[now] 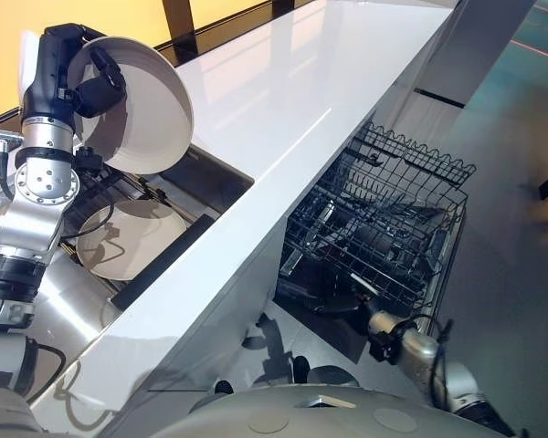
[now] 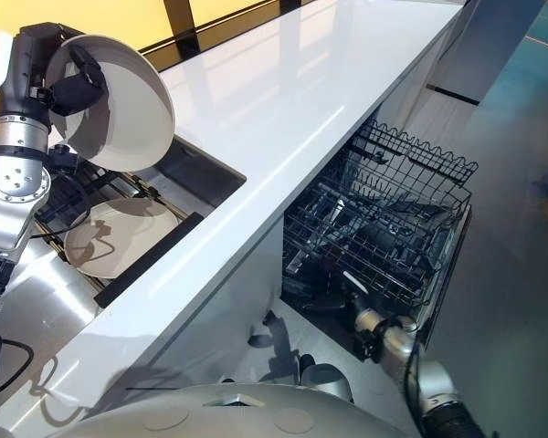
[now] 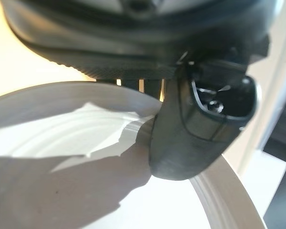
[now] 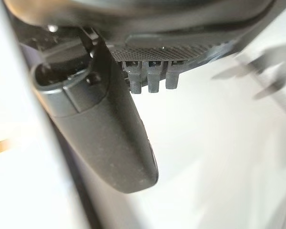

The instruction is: Pick up plates and place into dishwasher.

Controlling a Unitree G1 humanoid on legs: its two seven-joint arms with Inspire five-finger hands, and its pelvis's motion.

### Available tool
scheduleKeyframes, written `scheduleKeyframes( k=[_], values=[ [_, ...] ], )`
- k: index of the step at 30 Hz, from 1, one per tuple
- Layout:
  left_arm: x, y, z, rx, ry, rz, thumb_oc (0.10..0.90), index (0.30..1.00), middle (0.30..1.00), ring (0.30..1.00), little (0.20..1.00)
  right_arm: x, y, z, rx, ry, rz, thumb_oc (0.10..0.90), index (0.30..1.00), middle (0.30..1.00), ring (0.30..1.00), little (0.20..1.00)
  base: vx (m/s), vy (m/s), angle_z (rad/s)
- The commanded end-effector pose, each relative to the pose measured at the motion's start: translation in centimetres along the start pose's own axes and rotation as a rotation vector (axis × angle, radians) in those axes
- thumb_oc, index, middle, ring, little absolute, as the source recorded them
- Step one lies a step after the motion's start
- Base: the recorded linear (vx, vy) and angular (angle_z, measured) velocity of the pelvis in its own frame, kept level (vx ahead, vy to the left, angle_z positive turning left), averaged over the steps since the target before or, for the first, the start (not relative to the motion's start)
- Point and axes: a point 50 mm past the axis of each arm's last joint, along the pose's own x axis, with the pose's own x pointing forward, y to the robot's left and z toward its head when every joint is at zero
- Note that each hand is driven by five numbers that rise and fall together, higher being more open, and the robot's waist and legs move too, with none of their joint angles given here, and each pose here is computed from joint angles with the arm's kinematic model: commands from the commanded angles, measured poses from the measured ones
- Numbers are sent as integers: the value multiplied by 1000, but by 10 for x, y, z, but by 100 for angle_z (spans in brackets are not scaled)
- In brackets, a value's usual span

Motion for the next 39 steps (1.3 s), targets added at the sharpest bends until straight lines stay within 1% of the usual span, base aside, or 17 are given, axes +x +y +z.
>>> scheduleKeyframes(
  k=[1,3,4,5,6,7,8,9,10,13,17,20,23,26,32,36,39],
  values=[
    [25,58,55,23,-323,273,100,300,300,300,200,-23,-8,129,-86,-576,-74,800,900,900,900,900,-19,15,-5],
    [23,64,55,45,-328,301,100,300,300,300,200,-54,-20,171,-204,-781,-257,800,900,900,900,900,-6,28,-6],
    [23,65,55,49,-328,306,100,300,300,300,200,-64,-21,182,-248,-858,-328,800,900,900,900,900,-7,39,-6],
    [22,67,56,54,-322,316,100,300,300,300,200,-83,-24,205,-332,-969,-410,800,900,900,900,900,-2,54,-7],
    [23,68,57,51,-319,320,100,300,300,300,200,-95,-22,219,-397,-1049,-457,800,900,900,900,900,-13,55,-12],
    [23,67,59,50,-316,321,100,300,300,300,200,-102,-18,229,-443,-1105,-466,800,900,900,900,900,-16,33,-18],
    [23,68,59,50,-316,321,100,300,300,300,200,-102,-18,229,-443,-1106,-466,800,900,900,900,900,2,65,-23],
    [27,61,66,45,-313,311,100,300,300,300,200,-111,5,252,-586,-1230,-415,800,900,900,900,900,0,65,-21],
    [29,57,70,37,-314,300,100,300,300,300,200,-109,17,261,-643,-1264,-364,800,900,900,900,900,1,79,-25],
    [33,46,78,30,-324,271,100,300,300,300,200,-96,40,274,-736,-1248,-209,800,900,900,900,900,-5,27,-36],
    [31,34,79,15,-349,244,100,300,300,300,200,-75,59,280,-695,-1140,22,800,900,900,900,900,1,4,-7],
    [24,25,78,-9,-393,255,100,300,300,300,200,-57,70,279,-591,-1062,160,800,900,900,900,900,-1,-14,10],
    [16,10,82,-25,-465,296,105,305,305,305,205,-38,80,278,-495,-1051,202,800,900,900,900,900,1,-21,12],
    [11,-3,88,-35,-514,316,100,300,300,300,200,-28,89,279,-402,-1079,215,800,900,900,900,900,6,-20,14],
    [8,-26,100,-37,-550,297,100,300,300,300,200,-13,102,280,-340,-1075,219,800,900,900,900,900,17,-16,15],
    [8,-38,105,-38,-568,268,100,300,300,300,200,0,110,276,-287,-1007,254,800,900,900,900,900,14,-18,13],
    [9,-47,110,-35,-586,251,100,300,300,300,200,17,118,266,-197,-890,328,800,900,900,900,900,10,-16,12]
  ],
)
